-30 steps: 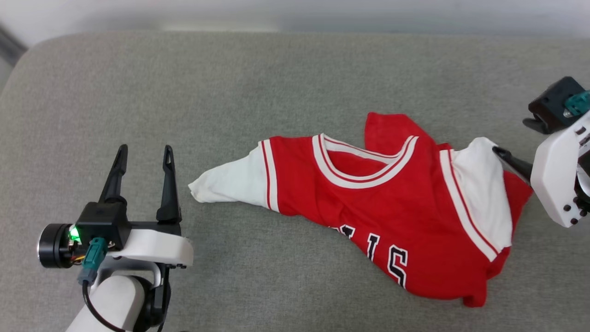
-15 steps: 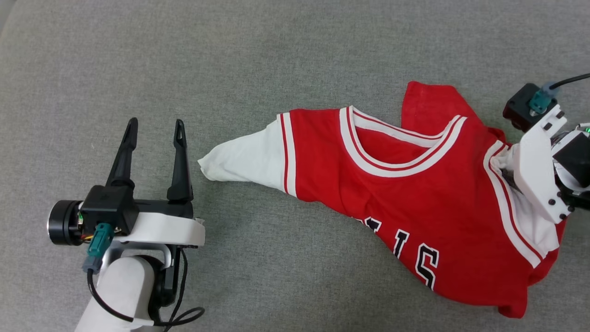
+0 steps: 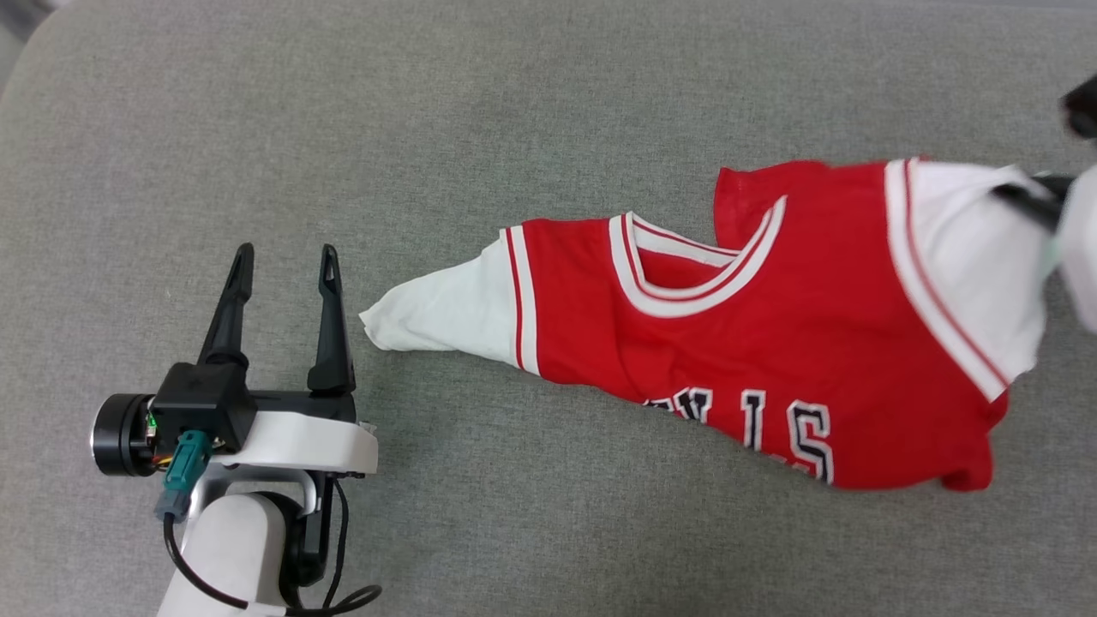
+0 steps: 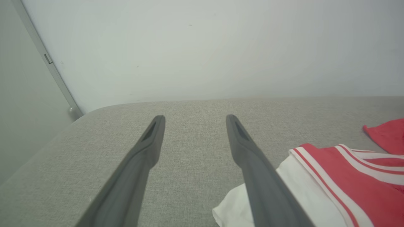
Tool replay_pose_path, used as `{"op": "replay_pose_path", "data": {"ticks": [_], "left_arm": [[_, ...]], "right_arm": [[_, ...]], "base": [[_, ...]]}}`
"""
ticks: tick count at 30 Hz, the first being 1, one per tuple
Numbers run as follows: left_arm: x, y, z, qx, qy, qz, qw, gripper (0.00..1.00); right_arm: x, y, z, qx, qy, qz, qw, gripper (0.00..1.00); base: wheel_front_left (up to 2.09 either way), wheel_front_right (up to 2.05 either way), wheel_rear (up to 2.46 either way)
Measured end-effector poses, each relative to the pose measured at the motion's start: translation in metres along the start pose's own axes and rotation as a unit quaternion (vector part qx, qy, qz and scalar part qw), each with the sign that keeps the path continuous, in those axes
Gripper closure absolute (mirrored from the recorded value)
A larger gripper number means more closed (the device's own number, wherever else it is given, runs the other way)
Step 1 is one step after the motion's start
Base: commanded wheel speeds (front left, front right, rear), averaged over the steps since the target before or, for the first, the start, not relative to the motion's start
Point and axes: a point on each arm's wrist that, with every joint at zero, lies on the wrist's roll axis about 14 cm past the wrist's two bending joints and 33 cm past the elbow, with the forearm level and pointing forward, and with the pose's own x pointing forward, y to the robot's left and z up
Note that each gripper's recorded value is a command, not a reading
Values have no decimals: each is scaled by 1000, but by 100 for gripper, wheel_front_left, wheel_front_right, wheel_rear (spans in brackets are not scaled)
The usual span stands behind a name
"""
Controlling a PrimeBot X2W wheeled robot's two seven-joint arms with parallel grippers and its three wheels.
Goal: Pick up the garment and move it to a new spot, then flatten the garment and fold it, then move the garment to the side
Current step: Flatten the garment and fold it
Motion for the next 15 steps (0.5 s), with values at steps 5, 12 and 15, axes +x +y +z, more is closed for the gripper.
{"op": "replay_pose_path", "data": {"ticks": [5,12,15], "left_arm": [[-2,1,-6,-1,8,1,1000,0],[-2,-1,-25,1,31,0,1000,0],[-3,0,-26,1,34,0,999,0]], "right_arm": [[-4,-45,-19,52,15,-54,997,100],[22,-69,-131,156,142,-109,971,100],[27,-67,-132,172,130,-113,970,100]], "base": [[0,0,0],[0,0,0],[0,0,0]]}}
